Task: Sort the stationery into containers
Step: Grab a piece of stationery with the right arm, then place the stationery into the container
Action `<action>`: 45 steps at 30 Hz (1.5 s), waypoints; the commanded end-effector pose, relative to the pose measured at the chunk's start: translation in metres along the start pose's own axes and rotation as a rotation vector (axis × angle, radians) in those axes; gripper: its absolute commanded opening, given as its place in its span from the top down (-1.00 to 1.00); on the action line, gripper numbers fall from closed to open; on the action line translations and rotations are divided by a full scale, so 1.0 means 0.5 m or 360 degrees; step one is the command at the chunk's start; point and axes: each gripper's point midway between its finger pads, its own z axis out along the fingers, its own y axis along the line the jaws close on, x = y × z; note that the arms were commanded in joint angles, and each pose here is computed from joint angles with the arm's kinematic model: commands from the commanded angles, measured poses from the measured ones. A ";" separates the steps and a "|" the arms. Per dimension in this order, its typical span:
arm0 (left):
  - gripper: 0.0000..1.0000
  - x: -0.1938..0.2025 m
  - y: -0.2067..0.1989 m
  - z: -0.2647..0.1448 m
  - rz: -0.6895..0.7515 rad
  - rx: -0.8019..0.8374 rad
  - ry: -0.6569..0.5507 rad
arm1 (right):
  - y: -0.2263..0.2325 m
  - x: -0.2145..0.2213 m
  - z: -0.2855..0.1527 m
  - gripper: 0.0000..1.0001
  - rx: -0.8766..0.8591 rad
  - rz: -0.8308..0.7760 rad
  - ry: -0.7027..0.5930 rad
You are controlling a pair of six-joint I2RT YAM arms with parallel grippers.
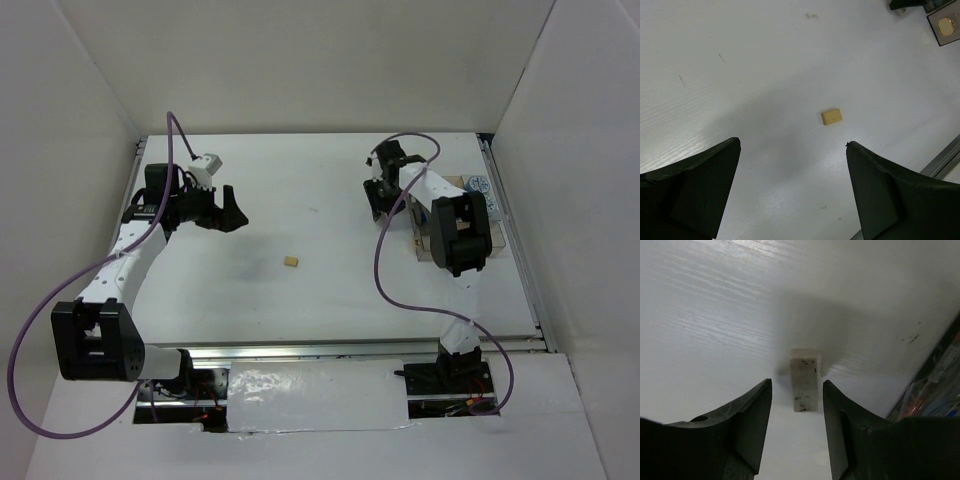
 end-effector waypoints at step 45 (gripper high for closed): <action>-0.99 -0.025 -0.024 0.011 0.0041 0.0049 -0.0019 | 0.006 0.030 -0.344 1.00 -0.0075 -0.0150 -0.0319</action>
